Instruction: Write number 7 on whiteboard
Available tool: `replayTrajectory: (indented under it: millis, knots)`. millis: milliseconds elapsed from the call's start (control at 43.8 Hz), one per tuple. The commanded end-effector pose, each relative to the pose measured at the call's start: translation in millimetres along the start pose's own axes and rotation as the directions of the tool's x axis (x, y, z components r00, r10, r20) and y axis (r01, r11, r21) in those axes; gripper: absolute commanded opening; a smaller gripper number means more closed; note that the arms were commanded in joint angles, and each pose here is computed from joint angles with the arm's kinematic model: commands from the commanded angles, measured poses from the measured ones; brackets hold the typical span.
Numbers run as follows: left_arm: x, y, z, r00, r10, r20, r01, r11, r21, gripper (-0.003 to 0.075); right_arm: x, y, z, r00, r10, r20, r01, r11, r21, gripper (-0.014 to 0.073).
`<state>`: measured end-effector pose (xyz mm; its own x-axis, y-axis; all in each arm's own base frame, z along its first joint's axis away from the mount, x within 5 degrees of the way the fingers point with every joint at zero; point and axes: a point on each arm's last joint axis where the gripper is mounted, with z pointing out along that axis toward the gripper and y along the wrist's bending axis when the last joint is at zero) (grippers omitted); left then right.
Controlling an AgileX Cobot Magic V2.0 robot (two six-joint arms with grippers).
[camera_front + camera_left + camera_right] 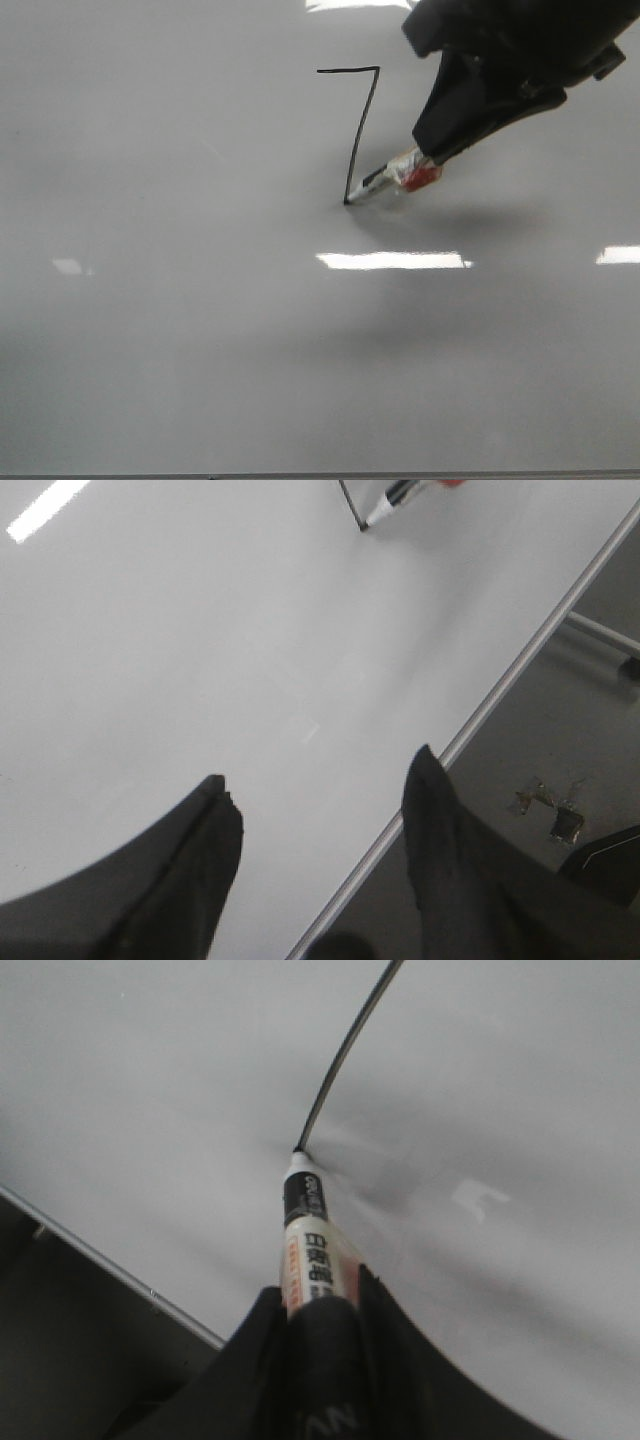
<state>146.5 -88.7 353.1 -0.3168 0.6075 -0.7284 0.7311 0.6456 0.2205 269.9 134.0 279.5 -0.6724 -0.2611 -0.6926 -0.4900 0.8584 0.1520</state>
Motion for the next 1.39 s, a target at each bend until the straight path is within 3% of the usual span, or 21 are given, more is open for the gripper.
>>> replayTrajectory:
  millis: [0,114,228,365,525,731,1142,1233,1370]
  knots:
    - [-11.8,4.1,-8.1,0.995,-0.020,0.099,0.023,0.999,-0.037,0.0368,-20.3,2.2,-20.9,0.986,-0.038,0.163,0.033,0.999,0.035,-0.0059]
    - [-12.2,4.0,-8.1,0.995,0.000,0.103,0.005,0.999,-0.040,0.0368,-22.2,14.9,-44.9,0.975,-0.071,0.209,0.070,0.997,0.011,-0.0059]
    - [-18.1,-1.3,-6.7,0.991,0.051,0.122,-0.053,0.999,0.008,0.0375,-14.5,38.6,-70.3,0.963,-0.187,0.196,0.201,0.978,-0.052,-0.0059]
    - [-30.7,-16.7,1.3,0.979,0.135,0.152,-0.158,0.976,0.148,0.0474,4.5,68.0,-97.4,0.892,-0.424,0.156,0.446,0.882,-0.155,-0.0059]
    - [-41.6,-36.8,16.6,0.958,0.217,0.185,-0.263,0.924,0.277,0.0519,18.9,86.8,-117.4,0.818,-0.550,0.167,0.575,0.783,-0.237,-0.0059]
    - [-55.9,-63.3,40.0,0.940,0.262,0.221,-0.333,0.848,0.413,0.0517,22.4,96.3,-127.5,0.812,-0.546,0.206,0.583,0.764,-0.275,-0.0059]
    - [-60.0,-79.6,87.6,0.953,0.262,0.155,-0.304,0.828,0.471,0.0507,21.8,96.8,-127.6,0.815,-0.538,0.212,0.579,0.767,-0.277,-0.0059]
    - [-59.9,-79.7,89.8,0.954,0.261,0.151,-0.301,0.829,0.471,0.0444,21.8,96.8,-127.6,0.815,-0.538,0.212,0.579,0.767,-0.277,-0.0059]
    - [-62.4,-78.6,90.9,0.956,0.242,0.166,-0.292,0.842,0.454,0.0280,21.3,96.7,-127.6,0.815,-0.537,0.216,0.579,0.768,-0.274,-0.0059]
